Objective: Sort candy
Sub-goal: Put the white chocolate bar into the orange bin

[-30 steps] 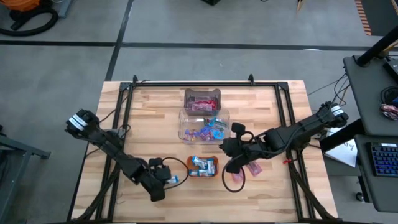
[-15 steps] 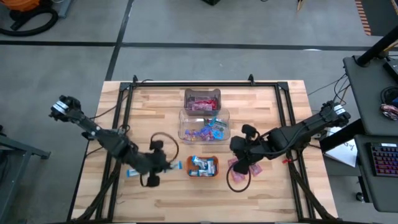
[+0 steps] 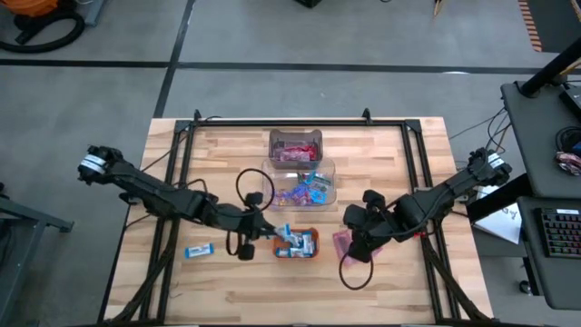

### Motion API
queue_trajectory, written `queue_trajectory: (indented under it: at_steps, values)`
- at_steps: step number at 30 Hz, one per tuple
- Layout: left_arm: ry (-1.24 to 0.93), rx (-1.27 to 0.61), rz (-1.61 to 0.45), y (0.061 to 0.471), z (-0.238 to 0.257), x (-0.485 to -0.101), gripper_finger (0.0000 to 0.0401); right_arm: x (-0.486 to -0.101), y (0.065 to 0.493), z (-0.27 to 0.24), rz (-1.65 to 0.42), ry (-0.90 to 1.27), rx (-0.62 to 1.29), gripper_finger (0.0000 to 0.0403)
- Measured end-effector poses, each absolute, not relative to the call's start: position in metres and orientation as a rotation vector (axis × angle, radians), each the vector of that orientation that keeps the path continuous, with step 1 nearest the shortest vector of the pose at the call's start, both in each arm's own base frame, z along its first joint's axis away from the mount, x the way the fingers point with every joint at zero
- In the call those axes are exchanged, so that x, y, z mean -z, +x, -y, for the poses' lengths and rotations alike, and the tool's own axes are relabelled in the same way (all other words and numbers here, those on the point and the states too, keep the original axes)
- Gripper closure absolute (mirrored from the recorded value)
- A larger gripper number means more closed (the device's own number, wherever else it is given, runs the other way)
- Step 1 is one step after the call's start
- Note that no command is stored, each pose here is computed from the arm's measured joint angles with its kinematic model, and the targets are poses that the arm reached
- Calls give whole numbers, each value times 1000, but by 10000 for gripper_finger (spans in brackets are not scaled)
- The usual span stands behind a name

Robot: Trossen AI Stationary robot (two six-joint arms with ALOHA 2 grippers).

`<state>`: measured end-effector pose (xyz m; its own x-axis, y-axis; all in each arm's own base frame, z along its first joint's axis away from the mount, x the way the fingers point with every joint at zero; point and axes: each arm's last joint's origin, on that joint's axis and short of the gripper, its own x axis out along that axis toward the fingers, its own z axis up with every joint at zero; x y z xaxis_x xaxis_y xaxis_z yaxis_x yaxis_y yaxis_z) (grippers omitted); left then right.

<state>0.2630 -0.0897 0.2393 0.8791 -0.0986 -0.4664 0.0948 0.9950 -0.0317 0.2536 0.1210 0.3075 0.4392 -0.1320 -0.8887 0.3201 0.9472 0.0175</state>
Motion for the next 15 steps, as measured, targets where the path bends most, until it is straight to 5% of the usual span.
queue_trajectory:
  at_steps: [15]
  values:
    - [-53,88,-514,301,98,-189,388,-299,243,-130,-1132,252,337,394]
